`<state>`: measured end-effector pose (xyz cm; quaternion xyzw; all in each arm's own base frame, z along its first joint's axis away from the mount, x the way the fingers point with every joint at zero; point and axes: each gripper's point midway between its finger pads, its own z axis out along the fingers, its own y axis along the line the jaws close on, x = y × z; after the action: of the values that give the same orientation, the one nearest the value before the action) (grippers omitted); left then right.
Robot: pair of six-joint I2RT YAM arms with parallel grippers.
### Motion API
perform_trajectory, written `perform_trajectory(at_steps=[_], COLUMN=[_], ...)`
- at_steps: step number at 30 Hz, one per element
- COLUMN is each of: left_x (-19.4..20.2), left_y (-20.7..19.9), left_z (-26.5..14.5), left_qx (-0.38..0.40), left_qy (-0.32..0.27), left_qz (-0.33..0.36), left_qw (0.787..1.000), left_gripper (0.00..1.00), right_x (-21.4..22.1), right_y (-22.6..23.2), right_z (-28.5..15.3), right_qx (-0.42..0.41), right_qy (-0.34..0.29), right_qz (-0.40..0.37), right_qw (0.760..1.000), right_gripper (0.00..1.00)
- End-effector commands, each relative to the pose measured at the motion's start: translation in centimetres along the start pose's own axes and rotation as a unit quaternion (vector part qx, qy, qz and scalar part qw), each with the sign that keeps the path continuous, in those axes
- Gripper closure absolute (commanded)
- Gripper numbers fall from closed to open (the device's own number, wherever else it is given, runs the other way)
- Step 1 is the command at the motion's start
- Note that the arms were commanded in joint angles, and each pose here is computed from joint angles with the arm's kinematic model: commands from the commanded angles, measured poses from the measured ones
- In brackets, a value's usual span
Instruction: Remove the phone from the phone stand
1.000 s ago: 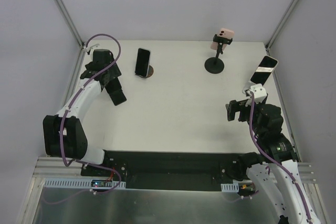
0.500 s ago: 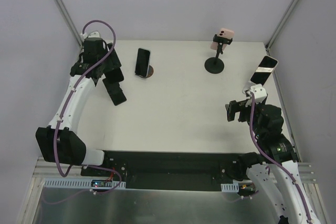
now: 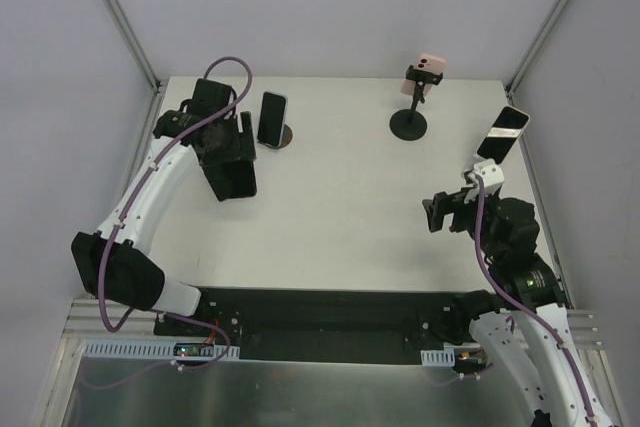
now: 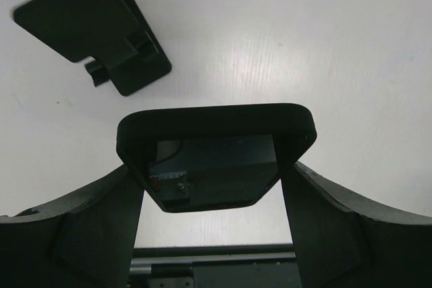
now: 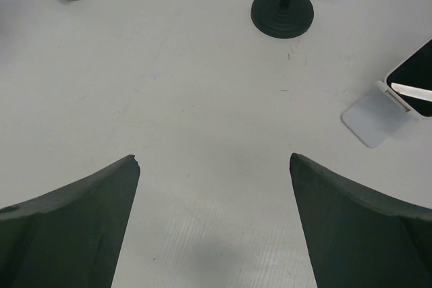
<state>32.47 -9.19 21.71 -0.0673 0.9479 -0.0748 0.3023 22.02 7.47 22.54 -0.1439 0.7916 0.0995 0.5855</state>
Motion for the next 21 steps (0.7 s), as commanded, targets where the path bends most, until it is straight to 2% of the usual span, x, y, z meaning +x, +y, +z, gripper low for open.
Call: perform_trajectory(at_steps=[1, 4, 12, 21], left_x=[2.8, 5.0, 9.7, 12.6], left_y=[-2.1, -3.2, -3.1, -3.2], left_z=[-0.6, 0.2, 3.6, 7.9], left_qx=[0.021, 0.043, 0.021, 0.021], left_qy=[0.059, 0.102, 0.186, 0.232], left_qz=[0.018, 0.010, 0.016, 0.029], left_qw=[0.998, 0.994, 0.982, 0.972], left_gripper=[1.00, 1.00, 1.00, 1.00], right_x=[-1.7, -1.6, -1.4, -1.2], right_y=[0.8, 1.0, 1.2, 1.1], right_z=[0.3, 0.4, 0.3, 0.2], right_qx=[-0.020, -0.025, -0.030, -0.026], right_qy=[-0.027, -0.026, -0.023, -0.021], right_qz=[0.013, 0.017, 0.023, 0.023], right_qw=[0.999, 0.999, 0.999, 0.999], right_gripper=[0.04, 0.04, 0.04, 0.04])
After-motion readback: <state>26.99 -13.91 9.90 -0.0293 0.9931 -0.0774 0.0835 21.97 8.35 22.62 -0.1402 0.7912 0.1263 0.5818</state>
